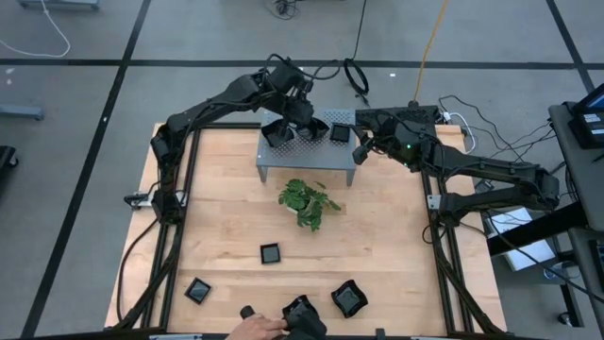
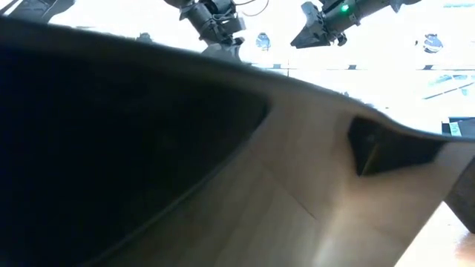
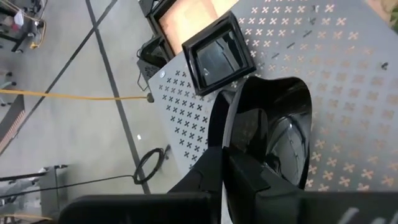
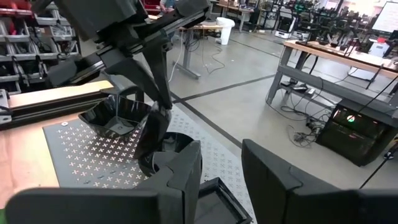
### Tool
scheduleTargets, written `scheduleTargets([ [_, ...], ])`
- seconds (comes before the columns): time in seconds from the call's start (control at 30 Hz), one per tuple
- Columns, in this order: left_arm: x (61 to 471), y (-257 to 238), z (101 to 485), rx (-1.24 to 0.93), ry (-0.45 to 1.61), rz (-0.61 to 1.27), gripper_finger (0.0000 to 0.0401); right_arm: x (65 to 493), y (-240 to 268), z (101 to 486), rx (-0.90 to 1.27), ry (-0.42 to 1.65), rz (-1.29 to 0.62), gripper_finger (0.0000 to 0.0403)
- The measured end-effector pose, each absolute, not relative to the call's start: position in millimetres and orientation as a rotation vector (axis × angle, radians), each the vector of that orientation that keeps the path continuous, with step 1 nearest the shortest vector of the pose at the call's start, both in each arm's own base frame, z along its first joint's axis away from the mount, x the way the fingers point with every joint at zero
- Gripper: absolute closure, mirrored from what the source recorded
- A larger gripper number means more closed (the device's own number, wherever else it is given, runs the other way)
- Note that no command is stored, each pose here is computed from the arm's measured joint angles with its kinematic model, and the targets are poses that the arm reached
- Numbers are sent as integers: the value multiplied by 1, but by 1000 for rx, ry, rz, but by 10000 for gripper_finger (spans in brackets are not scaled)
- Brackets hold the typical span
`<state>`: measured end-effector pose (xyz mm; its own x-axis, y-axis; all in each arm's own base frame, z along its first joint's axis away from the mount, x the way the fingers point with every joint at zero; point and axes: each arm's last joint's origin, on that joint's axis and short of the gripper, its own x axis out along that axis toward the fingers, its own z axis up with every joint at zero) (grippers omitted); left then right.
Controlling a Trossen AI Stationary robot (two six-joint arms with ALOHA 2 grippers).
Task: Pick & Place Mini shaped plates
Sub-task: Stack the leaf-shaped plate on top of the stacked leaf-shaped plates on the shelf, then stack the distorted square plate on top of the stacked distorted square plates on the shelf
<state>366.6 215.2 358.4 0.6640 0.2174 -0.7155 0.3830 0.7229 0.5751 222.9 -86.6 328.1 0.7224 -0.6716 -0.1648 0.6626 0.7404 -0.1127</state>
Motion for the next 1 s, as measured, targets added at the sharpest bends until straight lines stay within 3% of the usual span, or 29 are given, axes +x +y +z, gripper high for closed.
scheduleTargets([
  [0.63, 371, 211, 362, 769, 892, 9, 287, 223, -87, 328, -47, 200, -737, 298],
  [1.0, 386, 180, 363, 351, 837, 155, 283, 216, -71, 324, -61, 295, -661, 298],
])
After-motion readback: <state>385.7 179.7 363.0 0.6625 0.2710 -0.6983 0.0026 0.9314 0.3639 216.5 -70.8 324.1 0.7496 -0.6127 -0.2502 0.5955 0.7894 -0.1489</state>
